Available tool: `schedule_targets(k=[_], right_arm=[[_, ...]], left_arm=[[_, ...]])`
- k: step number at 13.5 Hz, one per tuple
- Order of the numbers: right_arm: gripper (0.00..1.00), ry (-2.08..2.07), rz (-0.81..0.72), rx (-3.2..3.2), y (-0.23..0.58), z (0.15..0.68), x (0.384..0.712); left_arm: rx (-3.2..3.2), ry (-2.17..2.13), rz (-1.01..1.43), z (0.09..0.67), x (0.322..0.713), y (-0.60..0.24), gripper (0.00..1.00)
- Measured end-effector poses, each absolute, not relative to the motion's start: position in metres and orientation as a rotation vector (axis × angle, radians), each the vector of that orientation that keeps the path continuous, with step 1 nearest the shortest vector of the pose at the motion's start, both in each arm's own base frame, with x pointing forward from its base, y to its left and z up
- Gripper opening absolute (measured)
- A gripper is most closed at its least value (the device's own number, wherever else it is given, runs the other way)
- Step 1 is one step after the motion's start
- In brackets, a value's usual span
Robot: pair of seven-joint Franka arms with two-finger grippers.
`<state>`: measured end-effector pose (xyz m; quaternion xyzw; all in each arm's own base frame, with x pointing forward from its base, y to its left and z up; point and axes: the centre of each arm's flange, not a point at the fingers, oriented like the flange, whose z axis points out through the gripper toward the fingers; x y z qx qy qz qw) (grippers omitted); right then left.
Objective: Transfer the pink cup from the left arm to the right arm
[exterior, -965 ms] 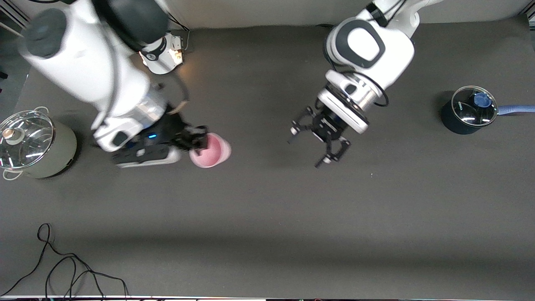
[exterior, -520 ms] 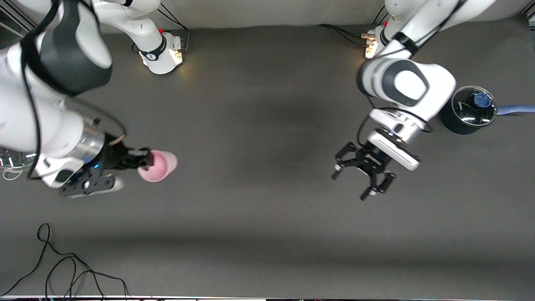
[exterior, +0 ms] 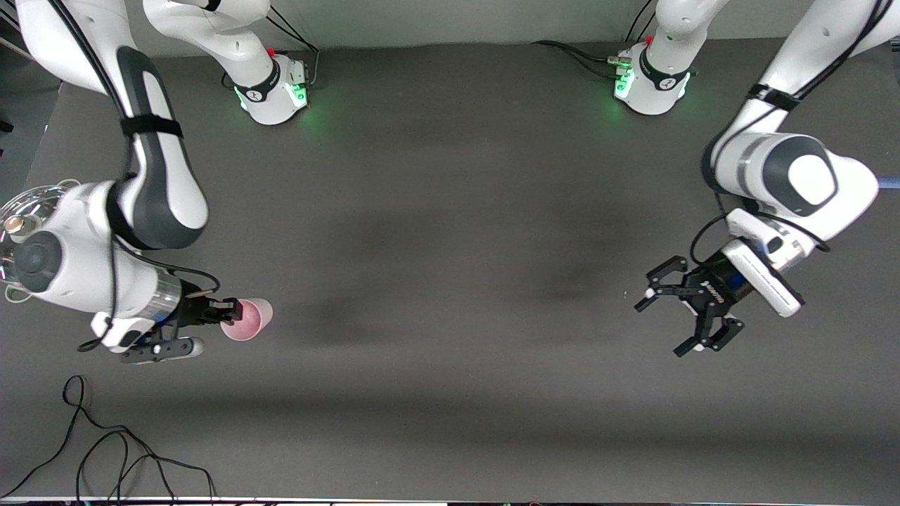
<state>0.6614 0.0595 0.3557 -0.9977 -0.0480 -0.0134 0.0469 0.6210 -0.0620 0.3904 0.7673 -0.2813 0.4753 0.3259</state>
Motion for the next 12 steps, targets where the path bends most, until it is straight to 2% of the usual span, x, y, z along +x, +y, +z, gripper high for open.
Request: schedule_targets(k=[5, 11, 12], right_arm=[[0.08, -0.161, -0.219, -3.101, 0.027, 0.255, 0.62], [0.08, -0.174, -0.22, -3.109, 0.021, 0.245, 0.613], [0.13, -0.175, -0.221, -3.109, 0.02, 0.245, 0.613]], left_arm=[[1.969, -0.893, 1.0, 0.398, 0.617, 0.001, 1.0], [2.068, -1.018, 0.653, 0.432, 0.608, 0.066, 1.0], [2.115, -1.031, 0.566, 0.442, 0.608, 0.07, 1.0]])
